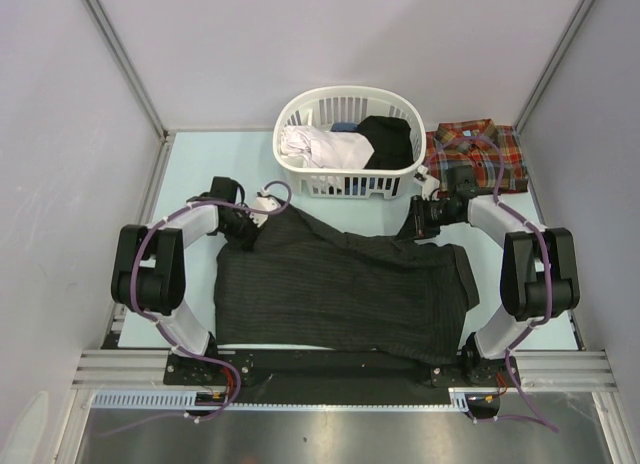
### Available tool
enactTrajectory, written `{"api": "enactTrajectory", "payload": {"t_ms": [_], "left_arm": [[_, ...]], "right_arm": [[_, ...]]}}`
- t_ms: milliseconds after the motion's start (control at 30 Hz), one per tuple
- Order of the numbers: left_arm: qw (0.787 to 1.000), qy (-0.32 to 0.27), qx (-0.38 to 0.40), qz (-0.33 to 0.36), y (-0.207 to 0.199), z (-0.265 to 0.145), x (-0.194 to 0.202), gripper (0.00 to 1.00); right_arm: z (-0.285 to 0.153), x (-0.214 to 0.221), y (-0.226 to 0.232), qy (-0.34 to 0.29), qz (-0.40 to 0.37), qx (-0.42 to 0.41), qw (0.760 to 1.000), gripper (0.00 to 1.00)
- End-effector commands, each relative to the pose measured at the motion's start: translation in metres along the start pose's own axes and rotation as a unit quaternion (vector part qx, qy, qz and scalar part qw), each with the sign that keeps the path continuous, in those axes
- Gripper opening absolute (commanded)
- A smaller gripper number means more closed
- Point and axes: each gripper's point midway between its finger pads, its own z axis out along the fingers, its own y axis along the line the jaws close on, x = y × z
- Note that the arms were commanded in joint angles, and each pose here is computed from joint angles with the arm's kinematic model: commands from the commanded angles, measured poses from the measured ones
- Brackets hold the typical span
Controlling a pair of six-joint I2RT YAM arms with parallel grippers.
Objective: Fold and stack the long sleeve shirts
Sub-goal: Fold the shirt
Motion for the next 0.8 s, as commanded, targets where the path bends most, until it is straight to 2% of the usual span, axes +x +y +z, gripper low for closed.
{"api": "enactTrajectory", "payload": {"t_ms": [0, 33, 133, 200, 267, 367, 600, 767], "left_arm": [[0.997, 0.075, 0.035, -0.009, -0.022, 0.001, 0.044, 0.18], [0.997, 0.074, 0.034, -0.008, -0.022, 0.001, 0.044, 0.18], [0.996, 0.086, 0.034, -0.009, -0.023, 0.002, 0.052, 0.15], [0.995, 0.094, 0.036, -0.014, -0.023, 0.002, 0.061, 0.09], [0.994, 0.098, 0.037, -0.016, -0.023, 0.000, 0.067, 0.03], [0.993, 0.108, 0.037, -0.023, -0.020, -0.004, 0.079, 0.00], [0.991, 0.120, 0.044, -0.029, -0.020, -0.005, 0.094, 0.00], [0.993, 0.109, 0.047, -0.029, -0.022, -0.006, 0.090, 0.00]], "right_arm": [[-0.002, -0.027, 0.006, -0.031, -0.008, -0.014, 0.999, 0.05], [-0.005, -0.032, 0.006, -0.036, -0.018, -0.010, 0.999, 0.00], [-0.023, -0.034, 0.009, -0.042, -0.034, -0.007, 0.999, 0.00], [-0.041, -0.036, 0.011, -0.054, -0.045, -0.003, 0.998, 0.00], [-0.063, -0.038, 0.021, -0.072, -0.089, 0.006, 0.993, 0.00], [-0.085, -0.028, 0.025, -0.075, -0.142, 0.021, 0.987, 0.00], [-0.083, 0.024, 0.002, -0.012, -0.227, 0.080, 0.971, 0.00], [-0.051, 0.064, 0.029, 0.060, -0.312, 0.050, 0.947, 0.00]]}}
